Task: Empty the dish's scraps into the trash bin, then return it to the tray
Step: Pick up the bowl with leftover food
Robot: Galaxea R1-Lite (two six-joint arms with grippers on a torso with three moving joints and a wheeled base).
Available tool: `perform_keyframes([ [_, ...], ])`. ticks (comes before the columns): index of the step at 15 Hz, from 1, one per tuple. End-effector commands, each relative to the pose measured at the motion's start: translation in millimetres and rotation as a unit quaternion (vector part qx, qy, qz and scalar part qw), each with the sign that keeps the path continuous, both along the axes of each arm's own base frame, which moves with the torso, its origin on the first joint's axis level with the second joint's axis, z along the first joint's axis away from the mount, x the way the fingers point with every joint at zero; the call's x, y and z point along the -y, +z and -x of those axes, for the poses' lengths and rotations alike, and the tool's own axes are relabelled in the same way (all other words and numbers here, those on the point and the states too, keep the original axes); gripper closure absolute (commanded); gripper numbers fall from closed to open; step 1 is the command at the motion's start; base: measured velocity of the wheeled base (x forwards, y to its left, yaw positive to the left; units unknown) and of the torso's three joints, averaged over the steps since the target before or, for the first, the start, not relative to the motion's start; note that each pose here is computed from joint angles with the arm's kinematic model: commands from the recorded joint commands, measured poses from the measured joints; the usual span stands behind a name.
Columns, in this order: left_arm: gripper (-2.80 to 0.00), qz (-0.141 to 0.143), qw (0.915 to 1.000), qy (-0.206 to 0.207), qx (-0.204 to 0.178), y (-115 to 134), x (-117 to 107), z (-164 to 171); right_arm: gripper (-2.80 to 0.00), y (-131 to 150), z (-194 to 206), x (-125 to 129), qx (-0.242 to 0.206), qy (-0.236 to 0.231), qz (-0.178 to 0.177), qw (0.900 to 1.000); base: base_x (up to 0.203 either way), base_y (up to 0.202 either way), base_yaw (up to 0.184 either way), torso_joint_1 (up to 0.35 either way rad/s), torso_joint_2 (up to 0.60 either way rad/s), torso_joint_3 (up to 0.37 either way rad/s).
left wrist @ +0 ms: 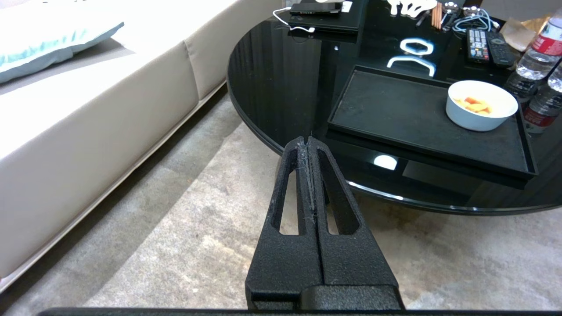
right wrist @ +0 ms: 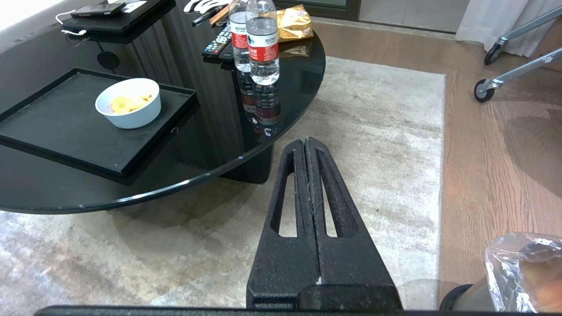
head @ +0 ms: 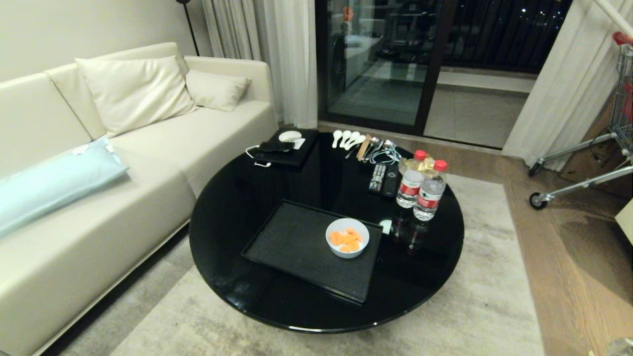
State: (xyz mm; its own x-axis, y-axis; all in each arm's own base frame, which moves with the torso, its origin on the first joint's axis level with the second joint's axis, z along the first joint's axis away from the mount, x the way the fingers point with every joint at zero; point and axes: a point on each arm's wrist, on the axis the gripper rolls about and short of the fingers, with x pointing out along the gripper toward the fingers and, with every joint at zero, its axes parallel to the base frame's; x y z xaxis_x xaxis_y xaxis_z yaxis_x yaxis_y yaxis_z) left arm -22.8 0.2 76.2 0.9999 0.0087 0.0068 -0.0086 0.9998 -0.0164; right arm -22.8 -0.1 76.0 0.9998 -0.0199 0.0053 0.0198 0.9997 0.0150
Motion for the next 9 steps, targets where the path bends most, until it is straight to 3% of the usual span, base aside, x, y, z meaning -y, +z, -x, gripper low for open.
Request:
perform_keyframes([
  [1,0.0,0.0,1.0,0.0,0.0,0.0,0.0,0.0,0.0,0.1,0.0,0.0,0.0,0.0,0.0,1.0,0.0,0.0,0.0,0.0,0.0,0.0],
  [9,0.0,0.0,1.0,0.0,0.0,0.0,0.0,0.0,0.0,4.8,0.8,0.0,0.015,-0.001,0.015,1.0,0.0,0.0,0.0,0.0,0.0,0.0],
])
